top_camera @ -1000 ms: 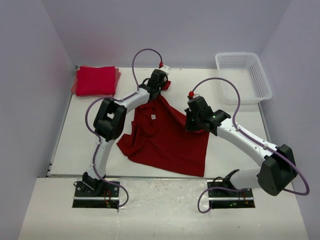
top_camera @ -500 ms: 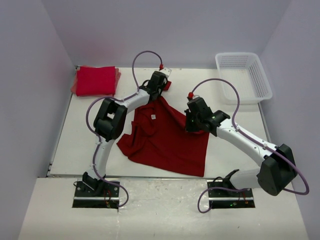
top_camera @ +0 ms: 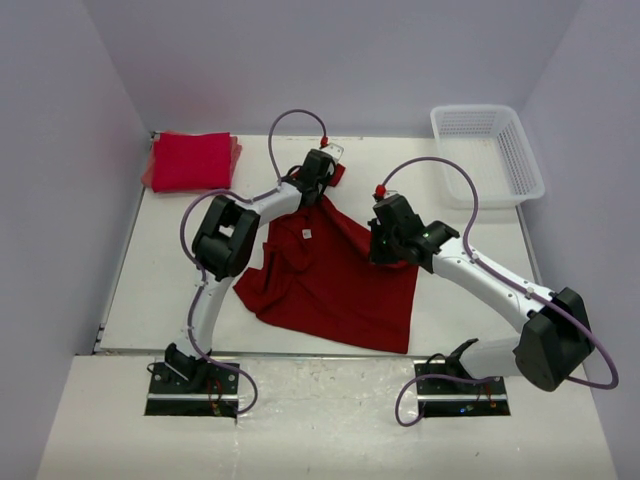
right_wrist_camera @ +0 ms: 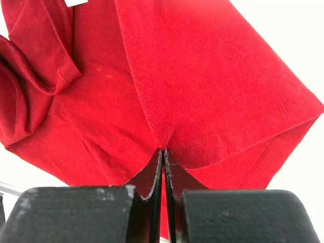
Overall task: Fold and stack the t-shirts
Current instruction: Flatten out the tshirt
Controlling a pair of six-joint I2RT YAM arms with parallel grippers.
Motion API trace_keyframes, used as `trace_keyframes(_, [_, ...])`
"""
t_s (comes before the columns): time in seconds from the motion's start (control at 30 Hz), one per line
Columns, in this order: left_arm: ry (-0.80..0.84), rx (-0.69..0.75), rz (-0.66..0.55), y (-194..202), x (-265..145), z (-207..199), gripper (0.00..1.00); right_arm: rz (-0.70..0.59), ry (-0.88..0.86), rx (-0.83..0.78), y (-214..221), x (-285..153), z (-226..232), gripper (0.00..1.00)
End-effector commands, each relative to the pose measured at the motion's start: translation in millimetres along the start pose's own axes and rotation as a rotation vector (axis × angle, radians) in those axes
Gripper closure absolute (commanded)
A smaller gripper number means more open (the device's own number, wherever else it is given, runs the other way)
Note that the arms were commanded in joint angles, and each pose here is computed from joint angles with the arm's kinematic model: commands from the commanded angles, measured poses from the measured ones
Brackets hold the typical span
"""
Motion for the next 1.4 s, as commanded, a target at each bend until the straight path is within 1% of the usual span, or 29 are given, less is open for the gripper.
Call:
trace_keyframes(0.0, [0.002, -0.025, -0.057, -23.1, -3.5, 1.4, 0.7, -0.002, -0.013, 0.002, -0.1, 2.4, 4.4, 1.0])
trace_keyframes(0.13, [0.001, -0.019, -0.031, -15.8, 3.1, -1.0, 0.68, -0.007, -0.014, 0.0, -1.5, -0.4, 5.0, 1.0])
trace_keyframes(0.17, [-0.005, -0.016, -0.017, -11.1, 7.3, -0.9, 0.7, -0.009, -0.013, 0.001, -1.9, -1.6, 4.3, 1.0])
trace_keyframes(0.27, [-0.036, -0.01, -0.001, -8.4, 8.6, 2.9, 1.0, -0.011, -0.011, -0.005, -1.7, -2.5, 4.0, 1.0])
trace_keyframes(0.3, [-0.046, -0.009, 0.009, -5.7, 8.7, 4.7, 1.0, -0.008, -0.009, -0.005, -0.7, -2.0, 3.4, 1.0])
trace_keyframes(0.4, [-0.085, -0.055, 0.033, -0.1, 6.9, 11.2, 1.0, -0.009, -0.008, -0.006, 0.4, -1.7, 2.8, 1.0])
trace_keyframes(0.43, [-0.103, -0.069, 0.023, -5.1, 0.9, 16.1, 1.0, -0.008, -0.01, -0.006, 1.4, -2.1, 3.0, 1.0])
trace_keyframes(0.5, [-0.152, -0.103, 0.03, -0.7, -8.7, 25.8, 1.0, -0.008, -0.007, -0.007, 2.9, -1.9, 2.5, 1.0])
trace_keyframes(0.53, [-0.168, -0.129, -0.003, -14.1, -24.1, 33.8, 1.0, -0.014, 0.004, -0.005, 3.1, -1.3, 0.5, 1.0])
trace_keyframes(0.57, [-0.191, -0.151, 0.014, -4.8, -30.1, 38.2, 1.0, -0.015, 0.009, -0.008, 3.7, -1.0, 0.3, 1.0])
trace_keyframes(0.6, [-0.202, -0.165, 0.011, -5.0, -37.9, 41.3, 1.0, -0.014, 0.021, -0.006, 4.8, -0.2, -2.3, 1.0])
trace_keyframes(0.63, [-0.213, -0.197, -0.023, -18.8, -56.0, 48.6, 1.0, -0.015, 0.029, -0.006, 5.3, 0.1, -3.2, 1.0])
trace_keyframes(0.7, [-0.23, -0.235, -0.006, -8.2, -71.4, 51.9, 1.0, -0.016, 0.035, -0.01, 8.1, 0.2, -4.3, 1.0])
trace_keyframes(0.73, [-0.237, -0.268, -0.04, -18.8, -89.9, 58.6, 1.0, -0.017, 0.036, -0.008, 9.0, 0.5, -5.0, 1.0])
trace_keyframes(0.77, [-0.238, -0.286, -0.019, -5.8, -96.0, 57.5, 1.0, -0.016, 0.037, -0.007, 10.3, 0.4, -5.4, 1.0])
trace_keyframes(0.8, [-0.238, -0.302, -0.023, -4.5, -103.4, 59.0, 1.0, -0.015, 0.038, -0.004, 12.3, 0.7, -6.2, 1.0])
trace_keyframes(0.83, [-0.232, -0.326, -0.05, -11.7, -119.7, 62.8, 1.0, -0.014, 0.037, 0.0, 13.6, 0.5, -6.7, 1.0])
trace_keyframes(0.87, [-0.223, -0.329, -0.028, 1.3, -124.3, 60.6, 1.0, -0.016, 0.036, -0.001, 15.0, 0.4, -6.4, 1.0])
trace_keyframes(0.9, [-0.22, -0.334, -0.023, 5.2, -130.0, 61.3, 1.0, -0.013, 0.039, 0.0, 17.6, 0.6, -7.6, 1.0])
trace_keyframes(0.93, [-0.21, -0.346, -0.047, 0.3, -143.3, 63.9, 1.0, -0.017, 0.039, 0.004, 18.4, -0.3, -8.1, 1.0])
trace_keyframes(1.0, [-0.2, -0.347, -0.019, 17.5, -152.6, 62.5, 1.0, -0.009, 0.041, 0.008, 24.3, 0.4, -9.0, 1.0])
trace_keyframes(1.03, [-0.193, -0.364, -0.045, 13.6, -165.2, 65.9, 1.0, -0.009, 0.039, 0.007, 26.1, 0.2, -9.1, 1.0])
trace_keyframes(1.07, [-0.184, -0.363, -0.024, 26.3, -168.1, 63.9, 1.0, -0.005, 0.037, 0.008, 28.6, 0.5, -8.4, 1.0])
trace_keyframes(1.13, [-0.178, -0.363, -0.026, 30.5, -176.9, 65.5, 1.0, 0.003, 0.04, 0.009, 34.1, 2.5, -9.6, 1.0])
trace_keyframes(1.17, [-0.158, -0.347, -0.006, 39.0, -177.2, 62.3, 1.0, 0.004, 0.038, 0.01, 35.9, 2.6, -9.1, 1.0])
trace_keyframes(1.27, [-0.048, -0.299, -0.048, 35.2, -178.5, 50.2, 1.0, 0.005, 0.032, 0.007, 39.8, 5.7, -8.0, 1.0])
trace_keyframes(1.3, [-0.015, -0.294, -0.083, 26.1, -177.4, 46.3, 0.97, 0.01, 0.035, 0.007, 41.3, 6.7, -8.8, 1.0])
trace_keyframes(1.33, [0.022, -0.274, -0.096, 18.3, -174.0, 39.6, 0.75, 0.011, 0.033, 0.008, 41.2, 7.2, -8.1, 1.0])
trace_keyframes(1.37, [0.032, -0.263, -0.107, 13.7, -170.8, 36.0, 0.74, 0.016, 0.036, 0.006, 42.0, 8.1, -8.6, 1.0])
Point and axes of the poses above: each gripper's point midway between its finger pads, its own x axis out along the fingers, its own z axis along the line the jaws close on, y = z × x, the point moved 4 cm from there along -x, back along the fingers, and after that the axes turned 1 degree about x, right-handed, at the moved point
